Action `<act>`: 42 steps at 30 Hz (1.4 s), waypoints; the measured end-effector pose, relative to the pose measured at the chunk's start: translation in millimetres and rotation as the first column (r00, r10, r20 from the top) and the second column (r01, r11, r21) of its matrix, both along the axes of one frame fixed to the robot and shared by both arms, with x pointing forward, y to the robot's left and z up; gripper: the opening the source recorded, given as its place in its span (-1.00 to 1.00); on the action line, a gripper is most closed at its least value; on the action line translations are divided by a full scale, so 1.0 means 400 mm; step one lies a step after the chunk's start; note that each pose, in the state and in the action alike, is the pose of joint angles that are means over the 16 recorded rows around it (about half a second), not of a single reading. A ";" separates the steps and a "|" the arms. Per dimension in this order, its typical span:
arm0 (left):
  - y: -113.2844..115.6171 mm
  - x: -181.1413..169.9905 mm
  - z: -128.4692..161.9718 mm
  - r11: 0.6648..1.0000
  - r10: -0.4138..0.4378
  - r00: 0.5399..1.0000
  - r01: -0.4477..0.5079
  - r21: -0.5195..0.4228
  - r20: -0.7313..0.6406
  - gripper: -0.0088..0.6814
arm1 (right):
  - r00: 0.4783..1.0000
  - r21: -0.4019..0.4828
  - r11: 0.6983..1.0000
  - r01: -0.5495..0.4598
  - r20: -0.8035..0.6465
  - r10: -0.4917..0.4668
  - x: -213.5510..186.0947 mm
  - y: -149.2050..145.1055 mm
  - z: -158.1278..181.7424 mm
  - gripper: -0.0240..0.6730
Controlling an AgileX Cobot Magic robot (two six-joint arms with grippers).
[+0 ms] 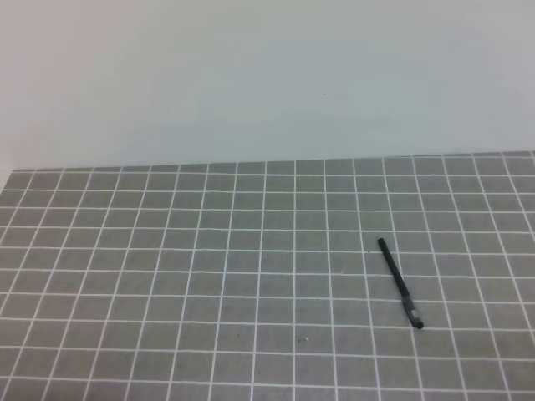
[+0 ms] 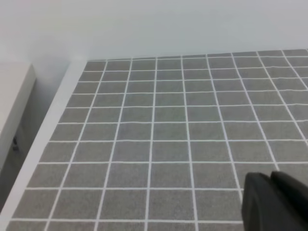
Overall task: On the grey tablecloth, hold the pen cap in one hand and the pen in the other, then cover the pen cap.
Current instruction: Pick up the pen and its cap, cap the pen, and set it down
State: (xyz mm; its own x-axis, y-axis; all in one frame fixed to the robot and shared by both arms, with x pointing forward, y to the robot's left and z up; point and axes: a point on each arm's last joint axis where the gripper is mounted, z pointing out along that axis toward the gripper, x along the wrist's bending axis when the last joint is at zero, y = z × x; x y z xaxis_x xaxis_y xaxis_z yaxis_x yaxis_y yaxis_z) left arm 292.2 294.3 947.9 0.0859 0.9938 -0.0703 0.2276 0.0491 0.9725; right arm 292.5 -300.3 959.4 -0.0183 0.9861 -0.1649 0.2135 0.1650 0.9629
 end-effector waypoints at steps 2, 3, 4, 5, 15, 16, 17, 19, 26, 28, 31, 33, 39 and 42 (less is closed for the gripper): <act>0.000 0.000 0.000 1.000 0.003 1.000 -0.003 0.000 0.000 -0.98 | 1.000 0.000 1.000 0.000 0.000 0.000 0.000 0.000 0.000 -0.94; 0.001 0.000 0.000 1.000 0.004 1.000 -0.004 0.000 0.000 -0.98 | 1.000 0.000 1.000 0.000 0.000 0.000 0.000 0.000 0.000 -0.94; 0.001 0.000 0.000 1.000 0.006 1.000 -0.006 0.000 0.000 -0.98 | 1.000 0.000 1.000 0.000 0.000 0.000 0.000 0.000 0.000 -0.94; 0.001 0.000 0.000 1.000 0.007 1.000 -0.007 0.000 0.000 -0.98 | 1.000 0.000 1.000 0.000 0.000 0.000 0.000 0.000 0.000 -0.94; 0.001 0.000 0.000 1.000 0.009 1.000 -0.009 0.000 -0.001 -0.98 | 1.000 0.000 1.000 0.000 0.000 0.000 0.000 0.000 0.000 -0.94; 0.001 0.000 0.000 1.000 0.009 1.000 -0.009 0.000 -0.001 -0.98 | 1.000 0.000 1.000 0.000 0.000 0.000 0.000 0.000 0.000 -0.94; 0.001 0.000 0.000 1.000 0.009 1.000 -0.009 0.000 -0.001 -0.98 | 1.000 0.000 1.000 0.000 0.000 0.000 0.000 0.000 0.000 -0.94; 0.001 0.000 0.000 1.000 0.009 1.000 -0.009 0.000 -0.002 -0.98 | 1.000 0.001 1.000 0.000 0.000 0.000 0.000 0.000 0.000 -0.94; 0.001 0.000 0.000 1.000 0.009 1.000 -0.009 0.000 -0.002 -0.98 | 1.000 0.021 1.000 -0.002 0.000 0.002 0.000 0.001 0.000 -0.94; 0.001 0.000 0.000 1.000 0.009 1.000 -0.009 0.000 -0.002 -0.98 | 1.000 0.029 1.000 -0.003 0.000 0.003 0.000 0.002 0.000 -0.94; 0.001 0.000 0.000 1.000 0.009 1.000 -0.009 0.000 -0.002 -0.98 | 1.000 0.041 0.999 -0.004 0.001 0.004 0.000 0.003 0.000 -0.94; 0.001 0.000 0.000 1.000 0.009 1.000 -0.009 0.000 -0.002 -0.98 | 1.000 0.049 0.999 -0.005 0.001 0.005 0.000 0.003 0.000 -0.94; 0.001 0.000 0.000 1.000 0.009 1.000 -0.009 0.000 -0.003 -0.98 | 1.000 0.064 0.998 -0.006 0.003 0.006 0.000 0.004 0.001 -0.94; 0.001 0.001 0.000 1.000 0.009 1.000 -0.009 0.000 -0.003 -0.98 | 1.000 0.064 0.998 -0.006 0.003 0.006 0.000 0.004 0.001 -0.94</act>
State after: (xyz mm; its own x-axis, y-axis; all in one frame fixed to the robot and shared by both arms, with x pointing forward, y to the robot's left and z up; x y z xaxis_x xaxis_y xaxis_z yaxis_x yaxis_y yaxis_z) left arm 292.4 294.7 947.7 0.0768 0.9946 -0.0704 0.2303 0.0510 0.9718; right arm 292.5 -298.5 959.7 -0.0239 0.9946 -0.1014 0.2099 0.1042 0.9721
